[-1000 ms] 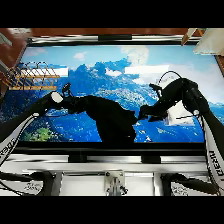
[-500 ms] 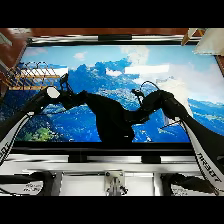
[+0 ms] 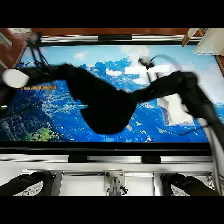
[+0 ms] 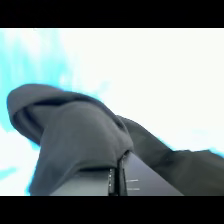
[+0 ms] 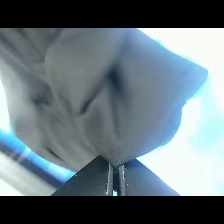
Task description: Fold the shirts.
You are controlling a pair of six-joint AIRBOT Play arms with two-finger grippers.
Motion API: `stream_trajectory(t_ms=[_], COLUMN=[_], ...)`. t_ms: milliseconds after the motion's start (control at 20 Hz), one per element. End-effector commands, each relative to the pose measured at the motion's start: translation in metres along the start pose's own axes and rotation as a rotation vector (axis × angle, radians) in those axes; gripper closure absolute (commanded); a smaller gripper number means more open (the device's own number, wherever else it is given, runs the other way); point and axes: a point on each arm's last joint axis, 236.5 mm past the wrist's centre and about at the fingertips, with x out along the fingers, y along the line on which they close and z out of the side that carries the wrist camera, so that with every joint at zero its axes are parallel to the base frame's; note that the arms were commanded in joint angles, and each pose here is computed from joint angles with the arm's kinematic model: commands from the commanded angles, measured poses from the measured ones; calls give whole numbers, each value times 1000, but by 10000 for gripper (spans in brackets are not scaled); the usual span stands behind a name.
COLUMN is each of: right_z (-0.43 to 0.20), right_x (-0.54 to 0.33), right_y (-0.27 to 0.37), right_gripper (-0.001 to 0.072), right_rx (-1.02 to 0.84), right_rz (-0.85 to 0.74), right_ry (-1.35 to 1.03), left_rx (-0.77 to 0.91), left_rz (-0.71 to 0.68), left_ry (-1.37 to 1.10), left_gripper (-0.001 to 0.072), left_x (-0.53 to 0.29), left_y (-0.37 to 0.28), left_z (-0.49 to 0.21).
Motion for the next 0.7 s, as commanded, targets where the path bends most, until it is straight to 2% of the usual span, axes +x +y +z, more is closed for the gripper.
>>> stream_trajectory(t_ms=[0,150,250,350,450,650], right_z=[98,117,102,86,65,-11], right_x=[-197,-350,-398,-410,-385,-265], right_y=[-15,30,56,63,50,-4], right_gripper=[644,644,644,644,644,644], right_rx=[-158,-205,-200,-172,-158,-9], right_rz=[-261,-254,-184,-150,-189,-279], right_ry=[-529,-932,-1042,-1042,-901,-315], left_rx=[286,366,368,395,399,310], left_rz=[-3,-49,-77,-60,-9,159], left_ry=[-391,-673,-763,-765,-670,-253], left_gripper=[674,674,674,674,674,674], left_x=[-146,-281,-335,-358,-349,-275], left_y=[-69,-126,-145,-147,-134,-65], left_z=[129,181,182,171,153,78])
